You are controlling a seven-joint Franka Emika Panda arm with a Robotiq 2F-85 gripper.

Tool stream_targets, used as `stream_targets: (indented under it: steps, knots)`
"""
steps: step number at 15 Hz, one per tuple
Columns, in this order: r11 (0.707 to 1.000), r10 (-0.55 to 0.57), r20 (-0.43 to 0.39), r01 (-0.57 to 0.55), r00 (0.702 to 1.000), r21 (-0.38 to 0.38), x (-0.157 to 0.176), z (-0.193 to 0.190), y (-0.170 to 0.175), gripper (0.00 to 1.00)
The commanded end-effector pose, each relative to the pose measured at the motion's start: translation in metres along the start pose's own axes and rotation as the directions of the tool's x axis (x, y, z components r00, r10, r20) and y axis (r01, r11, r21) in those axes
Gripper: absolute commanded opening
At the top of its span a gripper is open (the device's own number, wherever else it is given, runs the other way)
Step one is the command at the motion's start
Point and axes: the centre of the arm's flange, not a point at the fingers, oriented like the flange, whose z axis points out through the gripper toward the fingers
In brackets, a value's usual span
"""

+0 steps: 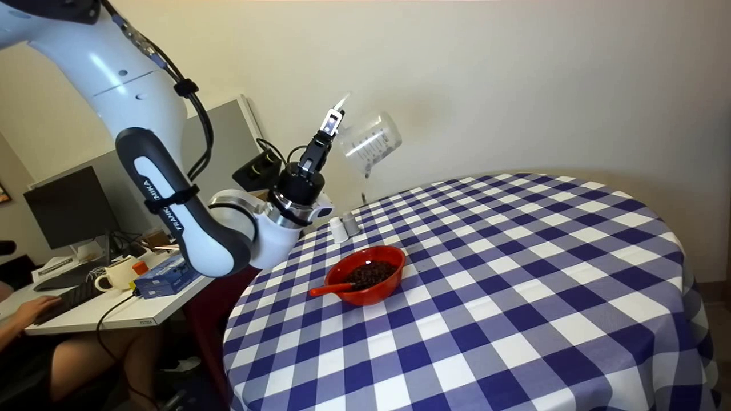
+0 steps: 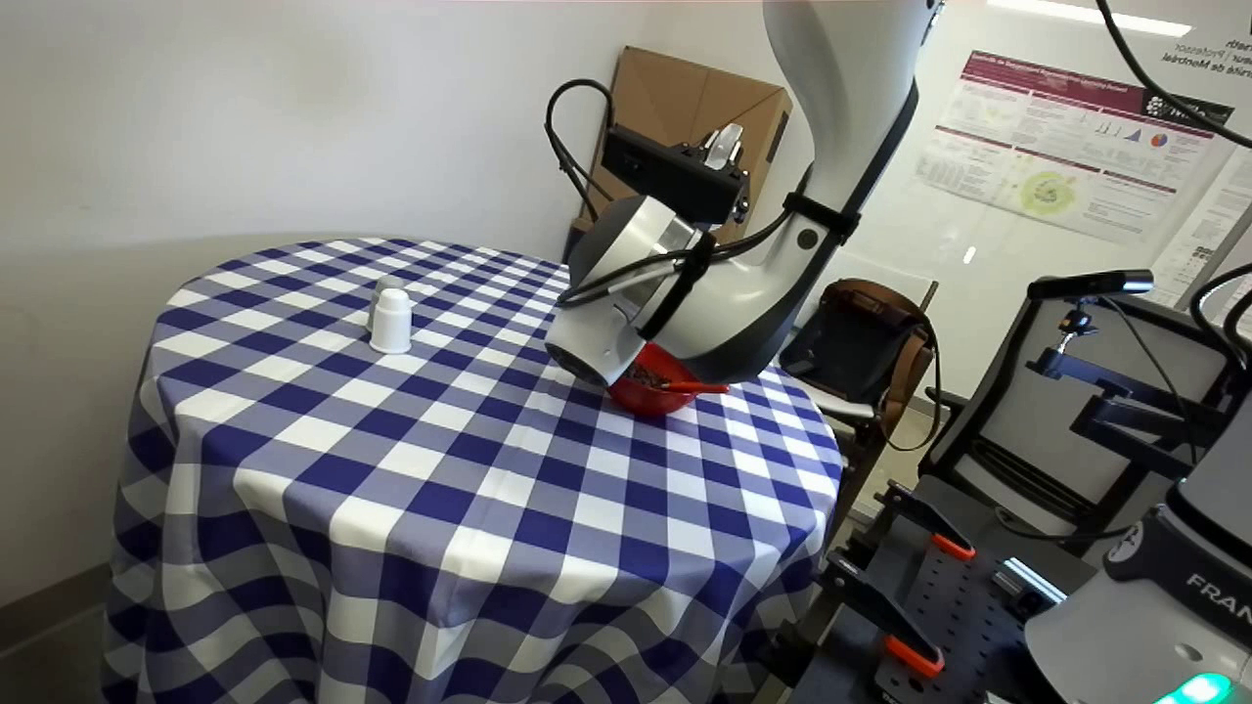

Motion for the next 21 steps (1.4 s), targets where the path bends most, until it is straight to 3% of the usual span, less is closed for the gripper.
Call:
stream_targets:
  steps: [1, 8, 12, 16, 21]
  knots:
    - [0.996, 0.022, -0.032, -0.019, 0.999, 0.091, -0.002, 0.006, 0.008, 0.12]
    - [0.962, 0.106, -0.097, -0.077, 0.99, 0.262, -0.009, 0.009, 0.021, 0.12]
    - [0.918, 0.105, -0.231, -0.005, 0.967, 0.397, -0.016, 0.008, 0.029, 0.12]
    - [0.856, 0.12, -0.354, 0.085, 0.928, 0.511, -0.026, 0.016, 0.043, 0.11]
    - [0.746, 0.189, -0.457, 0.176, 0.869, 0.643, -0.034, 0.065, 0.065, 0.11]
